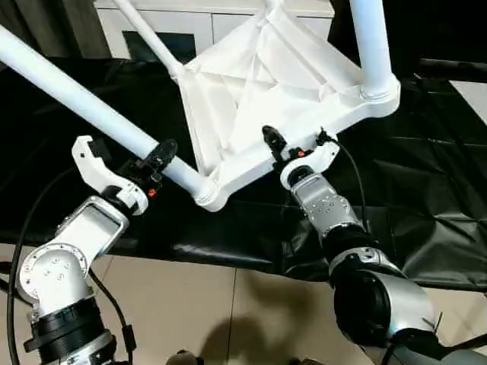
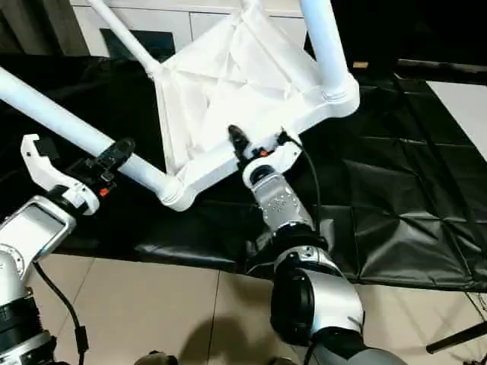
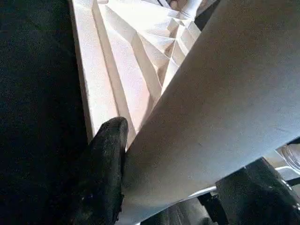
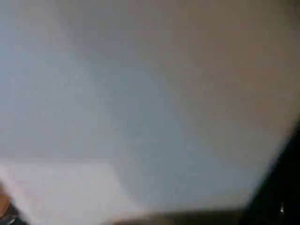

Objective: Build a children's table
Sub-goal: Flip table

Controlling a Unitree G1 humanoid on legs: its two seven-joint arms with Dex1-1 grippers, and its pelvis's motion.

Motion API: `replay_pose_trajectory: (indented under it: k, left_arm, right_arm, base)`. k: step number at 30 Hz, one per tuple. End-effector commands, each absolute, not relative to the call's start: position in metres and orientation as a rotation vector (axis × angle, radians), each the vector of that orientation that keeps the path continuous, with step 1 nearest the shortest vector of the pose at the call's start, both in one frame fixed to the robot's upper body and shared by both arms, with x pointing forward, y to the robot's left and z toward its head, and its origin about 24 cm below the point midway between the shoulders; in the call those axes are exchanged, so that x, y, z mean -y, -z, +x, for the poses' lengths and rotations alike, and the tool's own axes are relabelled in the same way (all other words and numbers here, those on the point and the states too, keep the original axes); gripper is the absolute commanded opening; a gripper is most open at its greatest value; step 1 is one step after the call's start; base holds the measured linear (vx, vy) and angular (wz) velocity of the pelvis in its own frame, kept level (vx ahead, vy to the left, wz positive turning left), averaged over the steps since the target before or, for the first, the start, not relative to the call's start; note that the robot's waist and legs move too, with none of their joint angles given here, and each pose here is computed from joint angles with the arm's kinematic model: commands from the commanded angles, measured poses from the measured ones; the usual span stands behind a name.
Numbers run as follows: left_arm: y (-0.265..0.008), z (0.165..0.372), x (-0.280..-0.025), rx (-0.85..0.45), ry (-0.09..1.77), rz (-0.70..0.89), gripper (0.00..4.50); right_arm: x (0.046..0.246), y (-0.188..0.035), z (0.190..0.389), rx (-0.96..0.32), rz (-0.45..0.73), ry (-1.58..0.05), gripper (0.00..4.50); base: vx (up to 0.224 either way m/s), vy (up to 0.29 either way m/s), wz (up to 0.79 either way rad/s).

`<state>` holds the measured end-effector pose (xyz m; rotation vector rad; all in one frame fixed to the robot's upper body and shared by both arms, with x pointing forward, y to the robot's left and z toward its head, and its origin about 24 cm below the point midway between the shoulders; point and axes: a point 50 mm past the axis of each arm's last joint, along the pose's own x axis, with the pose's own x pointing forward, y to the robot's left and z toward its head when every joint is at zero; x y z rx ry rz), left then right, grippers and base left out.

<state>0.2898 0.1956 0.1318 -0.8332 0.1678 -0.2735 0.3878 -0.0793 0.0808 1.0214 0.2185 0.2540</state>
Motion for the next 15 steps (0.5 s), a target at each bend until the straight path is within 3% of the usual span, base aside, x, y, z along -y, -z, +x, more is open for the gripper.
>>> replay_pose_trajectory:
  k: [1,13,14,15]
  left_arm:
    - [-0.1432,0.2868,-0.1855,-0.11,0.403,-0.891,2.5]
    - [-0.1397,0.2879,-0.19,-0.131,0.347,-0.815,2.5]
    - [-0.1394,0.2874,-0.1915,-0.128,0.353,-0.819,3.06]
    - [-0.1395,0.2874,-0.1931,-0.123,0.346,-0.817,3.19]
  right_arm:
    - [0.0787,-0.0861,0.39,-0.203,1.011,-0.26,3.69]
    - [0.0819,-0.0885,0.3899,-0.159,0.963,-0.255,2.56]
    - [0.0828,-0.0908,0.3903,-0.144,0.94,-0.255,2.45]
    - [0.0833,-0.0918,0.3905,-0.137,0.929,-0.254,2.43]
  base:
    - [0.0,0.0,0.0]
    - [0.0,0.0,0.0]
    - [0.0,0.0,0.0]
    - [0.0,0.0,0.0]
